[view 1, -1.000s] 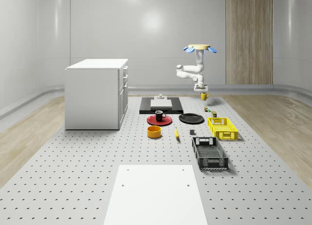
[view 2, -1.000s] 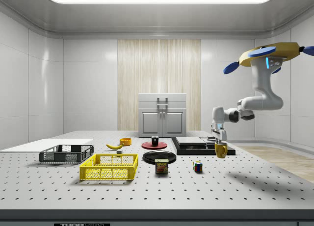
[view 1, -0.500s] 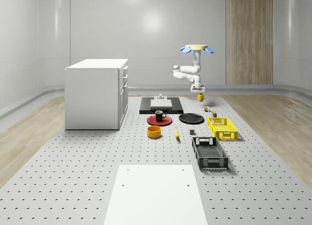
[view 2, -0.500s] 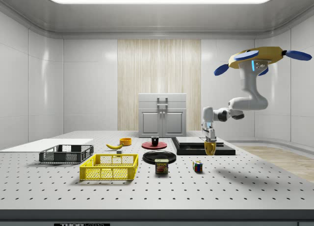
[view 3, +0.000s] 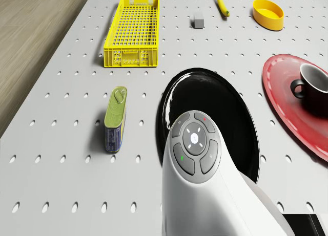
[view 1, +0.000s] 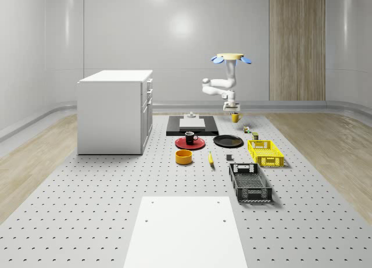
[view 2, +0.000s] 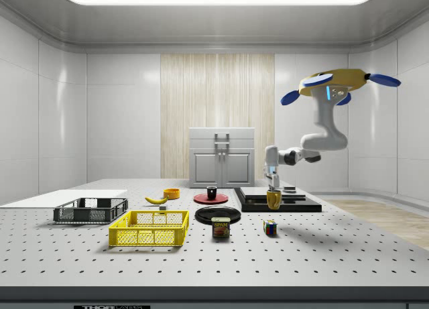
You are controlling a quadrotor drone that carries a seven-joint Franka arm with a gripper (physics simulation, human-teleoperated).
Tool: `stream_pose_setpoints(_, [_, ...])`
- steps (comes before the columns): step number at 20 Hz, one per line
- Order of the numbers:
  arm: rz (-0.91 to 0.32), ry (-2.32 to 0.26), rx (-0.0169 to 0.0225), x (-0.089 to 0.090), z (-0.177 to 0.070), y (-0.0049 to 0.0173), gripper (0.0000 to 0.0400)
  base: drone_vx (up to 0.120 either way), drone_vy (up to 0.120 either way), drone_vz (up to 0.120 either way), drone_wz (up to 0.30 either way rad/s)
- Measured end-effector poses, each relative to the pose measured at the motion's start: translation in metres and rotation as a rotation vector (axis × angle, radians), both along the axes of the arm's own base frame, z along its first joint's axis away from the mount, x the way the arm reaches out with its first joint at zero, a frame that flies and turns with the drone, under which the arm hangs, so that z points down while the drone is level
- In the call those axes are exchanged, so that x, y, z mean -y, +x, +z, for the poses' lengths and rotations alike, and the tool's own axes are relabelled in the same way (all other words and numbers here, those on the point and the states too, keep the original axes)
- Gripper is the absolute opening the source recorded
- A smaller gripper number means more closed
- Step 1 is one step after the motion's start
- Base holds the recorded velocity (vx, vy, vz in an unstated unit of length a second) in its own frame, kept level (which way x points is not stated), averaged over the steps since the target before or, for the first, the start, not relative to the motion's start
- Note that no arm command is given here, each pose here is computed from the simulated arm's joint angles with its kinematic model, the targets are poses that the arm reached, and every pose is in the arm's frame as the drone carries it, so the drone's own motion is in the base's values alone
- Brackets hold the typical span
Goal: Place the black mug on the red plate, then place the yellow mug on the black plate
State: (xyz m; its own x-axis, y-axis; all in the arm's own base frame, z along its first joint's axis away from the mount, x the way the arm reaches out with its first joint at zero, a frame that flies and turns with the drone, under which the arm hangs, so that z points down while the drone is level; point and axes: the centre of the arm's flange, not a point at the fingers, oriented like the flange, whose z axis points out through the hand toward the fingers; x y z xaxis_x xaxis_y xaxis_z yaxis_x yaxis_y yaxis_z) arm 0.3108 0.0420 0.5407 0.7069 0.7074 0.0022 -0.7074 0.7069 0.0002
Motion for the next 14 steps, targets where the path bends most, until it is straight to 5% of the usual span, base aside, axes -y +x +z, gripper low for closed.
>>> stream_pose_setpoints(14, [0.0, 0.0, 0.0, 0.0, 0.0, 0.0, 0.011, 0.12, -0.12, 0.0, 0.0])
